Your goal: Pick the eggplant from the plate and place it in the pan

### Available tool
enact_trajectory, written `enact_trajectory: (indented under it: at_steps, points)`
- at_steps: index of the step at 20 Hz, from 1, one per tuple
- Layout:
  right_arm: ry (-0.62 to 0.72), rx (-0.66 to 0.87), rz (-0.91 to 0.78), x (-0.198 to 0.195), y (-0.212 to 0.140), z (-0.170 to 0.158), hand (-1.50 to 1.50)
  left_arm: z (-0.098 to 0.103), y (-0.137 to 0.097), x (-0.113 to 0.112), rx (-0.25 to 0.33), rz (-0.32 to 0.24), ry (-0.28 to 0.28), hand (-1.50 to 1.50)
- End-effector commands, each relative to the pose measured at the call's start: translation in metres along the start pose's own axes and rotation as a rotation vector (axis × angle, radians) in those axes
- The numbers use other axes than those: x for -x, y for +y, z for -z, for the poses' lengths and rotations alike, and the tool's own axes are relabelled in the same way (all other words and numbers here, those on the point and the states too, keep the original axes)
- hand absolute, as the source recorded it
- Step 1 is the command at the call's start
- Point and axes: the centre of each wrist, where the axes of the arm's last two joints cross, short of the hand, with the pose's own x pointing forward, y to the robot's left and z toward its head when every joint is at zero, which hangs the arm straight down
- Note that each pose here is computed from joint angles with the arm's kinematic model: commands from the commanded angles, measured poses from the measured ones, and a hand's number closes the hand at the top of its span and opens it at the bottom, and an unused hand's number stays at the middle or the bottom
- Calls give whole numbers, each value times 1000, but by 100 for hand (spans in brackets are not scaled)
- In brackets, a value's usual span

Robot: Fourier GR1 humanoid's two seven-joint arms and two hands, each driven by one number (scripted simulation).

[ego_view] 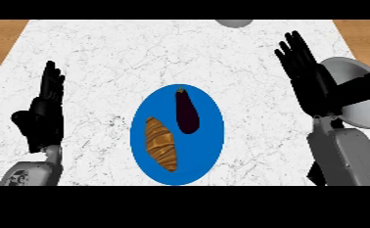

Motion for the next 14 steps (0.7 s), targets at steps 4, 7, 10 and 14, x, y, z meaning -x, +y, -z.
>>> enact_trajectory:
  at_steps: [4,7,10,14]
  points:
    - [-88,-401,-42,-41,79,55,150,9,-29,-20,188,-92,4,0]
    - [-18,-459,-507,-55,66,63,150,-2,-41,-19,289,-151,90,0]
    - [-191,-483,-578,-53,53,60,150,16,-18,-28,289,-169,121,0]
    - [-99,-525,-725,-34,15,61,-150,7,-11,-33,292,-183,137,0]
